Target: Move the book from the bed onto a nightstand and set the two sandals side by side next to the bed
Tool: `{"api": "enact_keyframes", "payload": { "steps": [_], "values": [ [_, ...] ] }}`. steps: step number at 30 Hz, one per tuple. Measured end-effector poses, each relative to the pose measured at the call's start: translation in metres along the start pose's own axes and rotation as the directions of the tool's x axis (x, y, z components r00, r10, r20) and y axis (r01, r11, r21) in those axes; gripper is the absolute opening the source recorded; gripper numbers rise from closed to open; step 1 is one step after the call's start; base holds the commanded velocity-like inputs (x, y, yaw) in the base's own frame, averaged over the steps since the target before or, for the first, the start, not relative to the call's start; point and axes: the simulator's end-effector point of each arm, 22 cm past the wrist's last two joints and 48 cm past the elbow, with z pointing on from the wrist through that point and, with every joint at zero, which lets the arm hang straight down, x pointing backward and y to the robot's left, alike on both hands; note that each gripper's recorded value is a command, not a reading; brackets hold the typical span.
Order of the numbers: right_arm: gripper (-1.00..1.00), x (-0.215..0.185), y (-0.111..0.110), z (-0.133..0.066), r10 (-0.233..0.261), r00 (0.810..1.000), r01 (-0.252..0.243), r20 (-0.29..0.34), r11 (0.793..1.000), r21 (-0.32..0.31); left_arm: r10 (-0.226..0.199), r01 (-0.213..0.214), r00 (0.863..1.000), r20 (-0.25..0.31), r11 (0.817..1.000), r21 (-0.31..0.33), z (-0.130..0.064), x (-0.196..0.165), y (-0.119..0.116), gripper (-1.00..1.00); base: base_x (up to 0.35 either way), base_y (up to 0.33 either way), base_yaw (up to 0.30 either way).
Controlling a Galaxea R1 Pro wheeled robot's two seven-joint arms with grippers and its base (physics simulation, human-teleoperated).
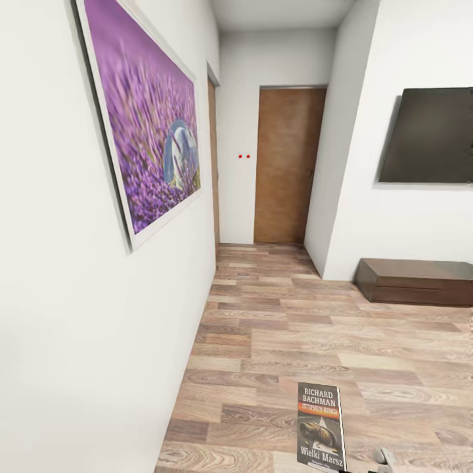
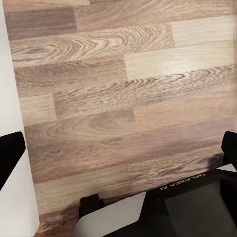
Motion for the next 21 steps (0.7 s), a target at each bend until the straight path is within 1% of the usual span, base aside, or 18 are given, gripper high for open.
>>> {"api": "enact_keyframes", "payload": {
  "steps": [3,8,18,21],
  "values": [
    [-1.00,-0.0003,0.0002,0.0001,0.000,1.000,0.000,0.001,1.000,0.000,0.000,0.000,1.000,0.000,1.000,0.000,0.0000,0.0000,0.0000,1.00,0.000,0.000,-0.129],
    [-1.00,-0.0005,0.0000,0.0000,0.000,1.000,0.000,0.001,1.000,0.000,0.000,0.000,1.000,0.000,1.000,0.000,0.0000,0.0000,0.0001,1.00,0.000,0.000,-0.052],
    [-1.00,-0.0001,0.0003,0.0003,0.000,1.000,0.000,0.000,1.000,-0.001,0.001,-0.001,1.000,0.000,1.000,0.000,0.0000,0.0000,0.0000,1.00,0.000,0.000,-0.175],
    [-1.00,-0.0001,0.0002,0.0002,0.000,1.000,0.000,0.000,1.000,-0.001,0.001,-0.001,1.000,-0.001,1.000,0.000,0.0000,0.0002,-0.0001,1.00,0.000,0.000,-0.108]
  ]
}}
